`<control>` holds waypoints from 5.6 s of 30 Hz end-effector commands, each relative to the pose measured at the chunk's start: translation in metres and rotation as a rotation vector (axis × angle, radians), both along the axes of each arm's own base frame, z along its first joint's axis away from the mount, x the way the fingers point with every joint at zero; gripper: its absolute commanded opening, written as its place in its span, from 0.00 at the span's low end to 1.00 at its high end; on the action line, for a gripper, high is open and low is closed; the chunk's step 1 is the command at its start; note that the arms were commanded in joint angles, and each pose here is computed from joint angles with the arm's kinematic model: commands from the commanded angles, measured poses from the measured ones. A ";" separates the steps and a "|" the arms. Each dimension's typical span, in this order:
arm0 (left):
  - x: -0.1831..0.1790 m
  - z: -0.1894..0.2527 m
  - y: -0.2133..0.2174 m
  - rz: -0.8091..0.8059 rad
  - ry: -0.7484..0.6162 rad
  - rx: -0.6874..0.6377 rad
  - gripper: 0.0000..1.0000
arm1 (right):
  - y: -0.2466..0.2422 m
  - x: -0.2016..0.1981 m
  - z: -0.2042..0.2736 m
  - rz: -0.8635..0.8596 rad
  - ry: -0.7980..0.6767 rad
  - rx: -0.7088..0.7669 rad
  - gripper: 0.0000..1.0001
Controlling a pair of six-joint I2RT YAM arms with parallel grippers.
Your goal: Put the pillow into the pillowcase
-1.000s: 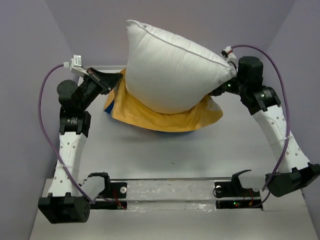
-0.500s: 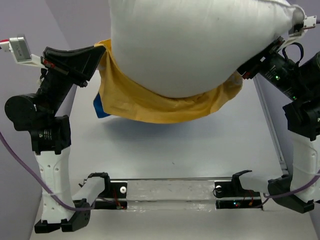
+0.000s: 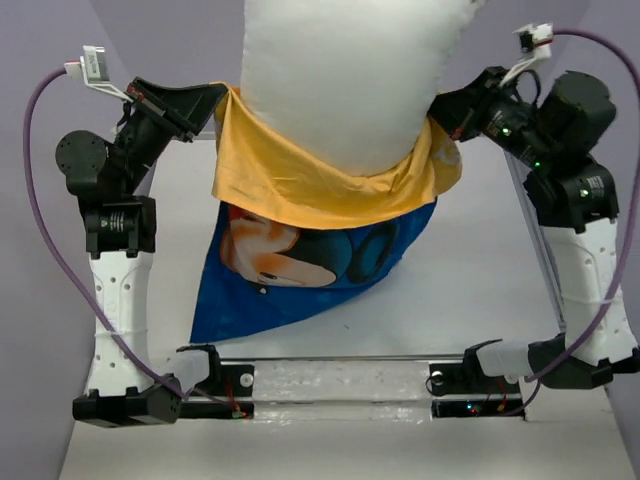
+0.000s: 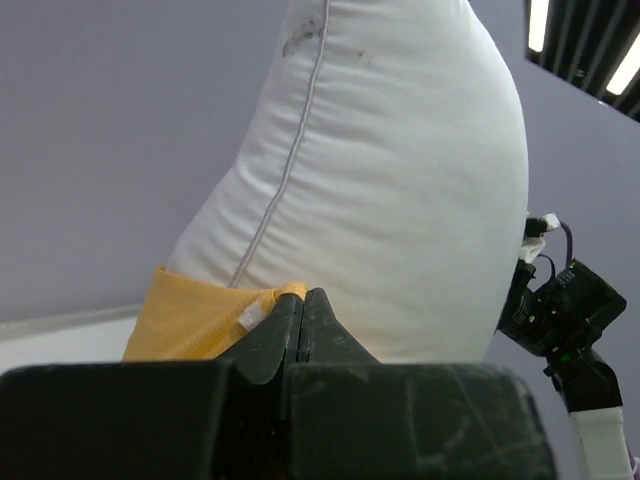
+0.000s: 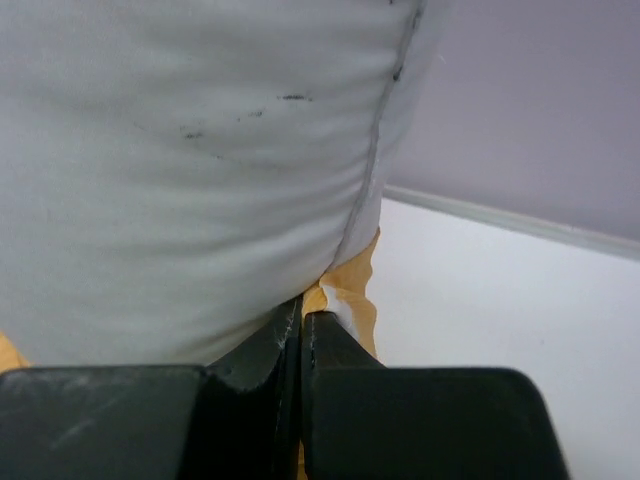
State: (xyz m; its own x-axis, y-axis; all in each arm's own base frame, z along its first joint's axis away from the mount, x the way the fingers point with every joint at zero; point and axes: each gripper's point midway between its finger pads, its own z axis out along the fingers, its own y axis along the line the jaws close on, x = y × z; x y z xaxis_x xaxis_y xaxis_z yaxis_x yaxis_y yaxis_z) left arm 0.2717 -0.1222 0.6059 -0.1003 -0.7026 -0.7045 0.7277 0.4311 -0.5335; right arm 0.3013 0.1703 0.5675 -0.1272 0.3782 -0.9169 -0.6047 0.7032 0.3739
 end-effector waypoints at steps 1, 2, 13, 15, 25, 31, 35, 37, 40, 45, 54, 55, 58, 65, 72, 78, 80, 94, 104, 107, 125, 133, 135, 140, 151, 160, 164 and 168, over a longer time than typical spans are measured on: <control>-0.011 0.038 0.016 0.138 -0.131 0.006 0.00 | -0.005 0.018 0.030 -0.056 -0.109 0.031 0.00; -0.023 0.056 0.016 0.162 -0.181 0.038 0.00 | -0.011 0.002 0.056 -0.065 -0.167 0.043 0.00; -0.074 0.046 0.024 0.217 -0.221 -0.017 0.00 | -0.024 -0.054 0.068 -0.044 -0.230 0.092 0.00; -0.062 0.060 0.017 0.168 -0.206 0.013 0.00 | -0.022 -0.042 0.081 -0.053 -0.239 0.082 0.00; -0.105 0.062 0.023 0.232 -0.333 0.004 0.00 | -0.028 -0.081 0.072 -0.018 -0.294 0.146 0.00; -0.106 0.097 0.019 0.228 -0.375 0.051 0.00 | -0.039 -0.084 0.118 -0.083 -0.371 0.108 0.00; -0.133 0.091 0.023 0.264 -0.434 0.031 0.00 | -0.041 -0.123 0.133 -0.034 -0.463 0.108 0.00; -0.075 0.029 0.030 0.259 -0.281 -0.026 0.00 | -0.016 -0.082 0.076 0.052 -0.326 0.120 0.00; -0.080 0.078 0.009 0.145 -0.331 0.063 0.00 | -0.010 -0.031 0.050 -0.002 -0.163 0.027 0.00; -0.164 0.142 0.015 0.247 -0.521 0.081 0.00 | -0.059 -0.159 0.177 -0.084 -0.585 0.150 0.00; -0.045 0.004 0.030 0.294 -0.218 0.059 0.00 | -0.031 -0.019 0.018 -0.141 -0.204 0.074 0.00; -0.058 0.034 0.029 0.295 -0.263 0.064 0.00 | -0.047 -0.069 0.096 -0.152 -0.362 0.110 0.00; -0.122 0.124 0.023 0.287 -0.479 0.070 0.00 | -0.051 -0.087 0.153 -0.157 -0.452 0.099 0.00; 0.004 -0.081 0.029 0.278 -0.037 0.067 0.00 | -0.021 0.002 -0.023 -0.119 -0.092 0.052 0.00; -0.134 0.143 0.024 0.337 -0.528 0.115 0.00 | -0.069 -0.131 0.194 -0.193 -0.606 0.135 0.00; 0.009 -0.052 0.024 0.267 -0.078 0.105 0.00 | -0.021 0.008 -0.002 -0.130 -0.112 0.034 0.00; -0.015 0.010 0.022 0.273 -0.192 0.122 0.00 | -0.028 -0.007 0.055 -0.144 -0.224 0.052 0.00; -0.028 0.033 0.025 0.297 -0.223 0.106 0.00 | -0.037 -0.029 0.072 -0.162 -0.285 0.090 0.00; -0.005 -0.015 0.013 0.231 -0.154 0.041 0.00 | -0.025 -0.002 0.013 -0.140 -0.171 0.084 0.00; 0.006 -0.013 0.011 0.238 -0.117 0.087 0.00 | -0.023 0.017 -0.005 -0.159 -0.124 0.039 0.00; -0.121 0.175 0.023 0.354 -0.500 0.055 0.00 | -0.074 -0.116 0.187 -0.239 -0.594 0.150 0.00; 0.016 -0.032 0.003 0.342 -0.078 0.142 0.00 | -0.023 0.021 -0.013 -0.164 -0.110 0.044 0.00; -0.008 0.028 0.011 0.385 -0.179 0.155 0.00 | -0.039 -0.010 0.057 -0.203 -0.270 0.064 0.00; -0.134 0.181 0.031 0.394 -0.511 0.069 0.00 | -0.070 -0.130 0.200 -0.195 -0.625 0.163 0.00; -0.124 0.183 0.028 0.387 -0.497 0.062 0.00 | -0.064 -0.124 0.195 -0.167 -0.621 0.169 0.00; -0.019 0.029 -0.013 0.404 -0.179 0.192 0.00 | -0.024 -0.002 -0.001 -0.132 -0.171 0.083 0.00; -0.100 0.131 0.032 0.474 -0.363 0.089 0.00 | -0.055 -0.069 0.124 -0.206 -0.440 0.097 0.00; -0.089 0.091 0.014 0.382 -0.297 0.103 0.00 | -0.055 -0.127 0.158 -0.114 -0.536 0.136 0.00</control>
State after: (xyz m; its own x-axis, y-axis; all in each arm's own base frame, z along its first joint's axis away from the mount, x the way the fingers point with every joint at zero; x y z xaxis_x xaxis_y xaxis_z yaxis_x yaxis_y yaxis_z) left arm 0.2423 -0.1361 0.6507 0.1874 -0.4706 -0.8622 0.5489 0.7781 -0.3054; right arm 0.2989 0.1442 0.6306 0.1077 0.4110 -0.9053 -0.5607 0.7771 0.2861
